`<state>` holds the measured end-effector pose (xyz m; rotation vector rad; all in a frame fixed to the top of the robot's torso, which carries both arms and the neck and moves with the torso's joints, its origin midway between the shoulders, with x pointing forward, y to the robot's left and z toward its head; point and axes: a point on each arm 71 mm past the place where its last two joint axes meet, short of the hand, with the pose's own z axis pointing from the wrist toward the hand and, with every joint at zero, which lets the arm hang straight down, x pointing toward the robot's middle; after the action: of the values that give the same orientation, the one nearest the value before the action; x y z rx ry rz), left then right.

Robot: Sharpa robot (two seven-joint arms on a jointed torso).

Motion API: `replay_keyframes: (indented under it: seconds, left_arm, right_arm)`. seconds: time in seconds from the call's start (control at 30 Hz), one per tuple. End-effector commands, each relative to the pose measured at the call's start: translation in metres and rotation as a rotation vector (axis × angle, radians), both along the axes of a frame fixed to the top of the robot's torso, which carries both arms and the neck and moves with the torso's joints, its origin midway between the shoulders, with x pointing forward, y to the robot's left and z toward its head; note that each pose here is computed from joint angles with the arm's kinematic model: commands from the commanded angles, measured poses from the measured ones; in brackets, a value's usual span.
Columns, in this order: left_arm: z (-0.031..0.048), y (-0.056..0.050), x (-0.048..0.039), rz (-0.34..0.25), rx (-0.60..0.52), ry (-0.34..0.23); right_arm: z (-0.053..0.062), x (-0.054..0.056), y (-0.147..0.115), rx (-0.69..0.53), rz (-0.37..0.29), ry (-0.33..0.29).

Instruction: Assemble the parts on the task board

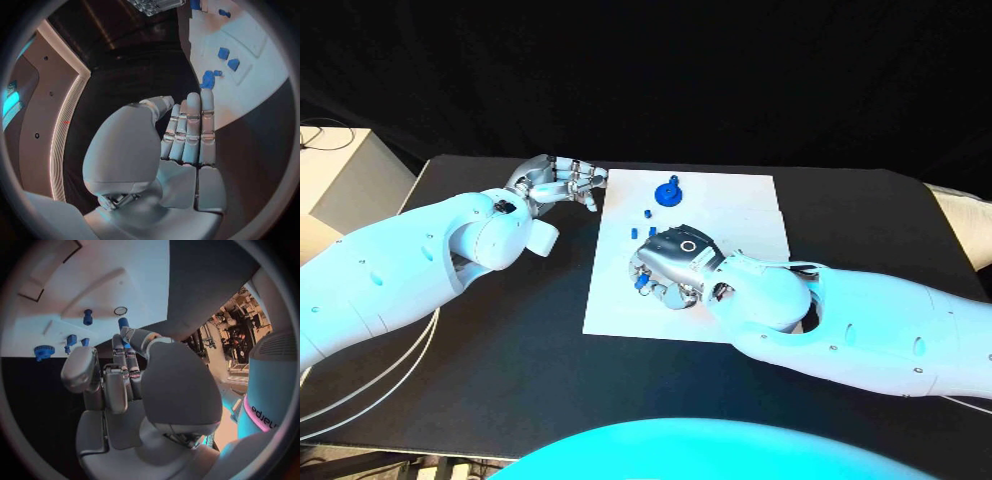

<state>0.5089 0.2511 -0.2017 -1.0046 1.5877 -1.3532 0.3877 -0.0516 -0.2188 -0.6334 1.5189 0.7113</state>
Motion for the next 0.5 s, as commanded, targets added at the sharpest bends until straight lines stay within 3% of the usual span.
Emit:
replay_keyframes:
  seconds: [0.03,0.5]
  left_arm:
    - [0.0012,-0.0014,-0.0002,-0.001,-0.011,-0.006]
    - [0.0012,-0.0007,-0.0003,0.0,-0.01,-0.005]
  right_arm:
    - [-0.0031,0.0,-0.0007,-0.051,0.002,-0.008]
    - [-0.008,0.0014,-0.003,-0.083,-0.002,0.005]
